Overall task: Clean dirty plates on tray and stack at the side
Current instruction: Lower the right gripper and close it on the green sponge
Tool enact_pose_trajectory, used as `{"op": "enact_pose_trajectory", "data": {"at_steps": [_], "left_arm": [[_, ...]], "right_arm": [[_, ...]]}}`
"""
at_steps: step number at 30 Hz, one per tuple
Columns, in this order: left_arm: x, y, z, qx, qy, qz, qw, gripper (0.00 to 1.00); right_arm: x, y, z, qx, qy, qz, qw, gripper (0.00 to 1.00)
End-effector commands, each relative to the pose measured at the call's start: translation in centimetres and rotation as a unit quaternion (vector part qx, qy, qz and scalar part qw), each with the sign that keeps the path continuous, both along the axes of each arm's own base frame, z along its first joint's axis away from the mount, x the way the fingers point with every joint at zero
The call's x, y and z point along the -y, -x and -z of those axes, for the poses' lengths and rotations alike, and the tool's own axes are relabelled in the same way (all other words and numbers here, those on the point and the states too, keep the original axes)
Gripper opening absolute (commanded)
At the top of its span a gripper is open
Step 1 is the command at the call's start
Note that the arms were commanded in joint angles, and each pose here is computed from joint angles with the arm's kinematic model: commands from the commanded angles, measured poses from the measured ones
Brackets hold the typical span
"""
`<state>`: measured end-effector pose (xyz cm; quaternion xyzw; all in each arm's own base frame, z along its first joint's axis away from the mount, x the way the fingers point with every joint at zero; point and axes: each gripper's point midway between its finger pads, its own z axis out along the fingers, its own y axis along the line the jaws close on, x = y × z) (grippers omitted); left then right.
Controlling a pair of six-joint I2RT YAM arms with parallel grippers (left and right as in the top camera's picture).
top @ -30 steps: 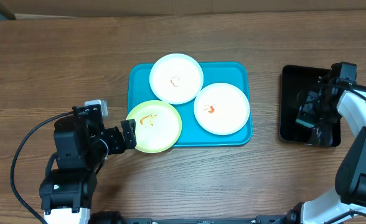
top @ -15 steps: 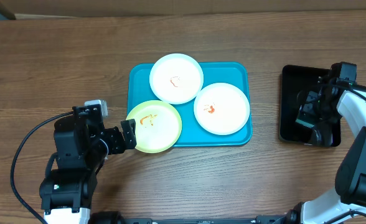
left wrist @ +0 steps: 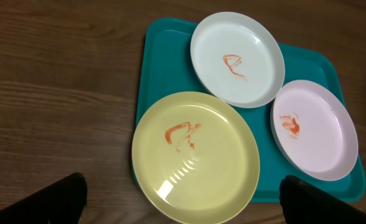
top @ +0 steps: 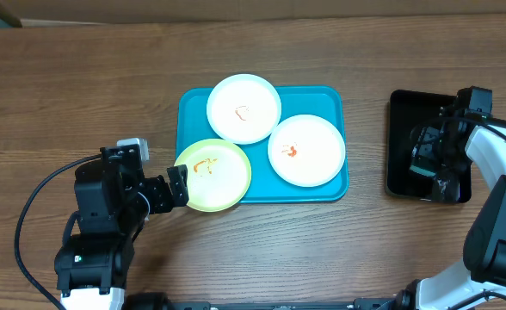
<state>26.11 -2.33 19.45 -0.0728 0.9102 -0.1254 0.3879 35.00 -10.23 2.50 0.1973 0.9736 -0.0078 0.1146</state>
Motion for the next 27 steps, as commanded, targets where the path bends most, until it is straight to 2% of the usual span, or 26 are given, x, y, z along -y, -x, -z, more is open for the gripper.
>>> {"op": "enact_pose_trajectory", "data": {"at_steps": [1, 13, 18, 25, 27], "left_arm": [[0.2, -0.2, -1.1, 0.012, 0.005, 0.003, 1.0, 1.0], [0.2, -0.2, -1.1, 0.012, 0.005, 0.003, 1.0, 1.0], [0.2, -0.2, -1.1, 0.012, 0.005, 0.003, 1.0, 1.0], [0.2, -0.2, -1.1, 0.012, 0.005, 0.003, 1.0, 1.0], [0.2, -0.2, -1.1, 0.012, 0.005, 0.003, 1.0, 1.0]], "right_arm": [[0.0, 0.1, 0.1, -0.001, 0.005, -0.003, 1.0, 0.64], [0.0, 0.2, 0.1, -0.003, 0.004, -0.003, 1.0, 0.42], [0.1, 0.4, 0.2, -0.008, 0.008, -0.002, 1.0, 0.4], [-0.1, 1.1, 1.1, -0.023, 0.004, -0.001, 1.0, 0.15], [-0.2, 1.3, 1.4, -0.025, 0.002, 0.004, 1.0, 0.14]]}}
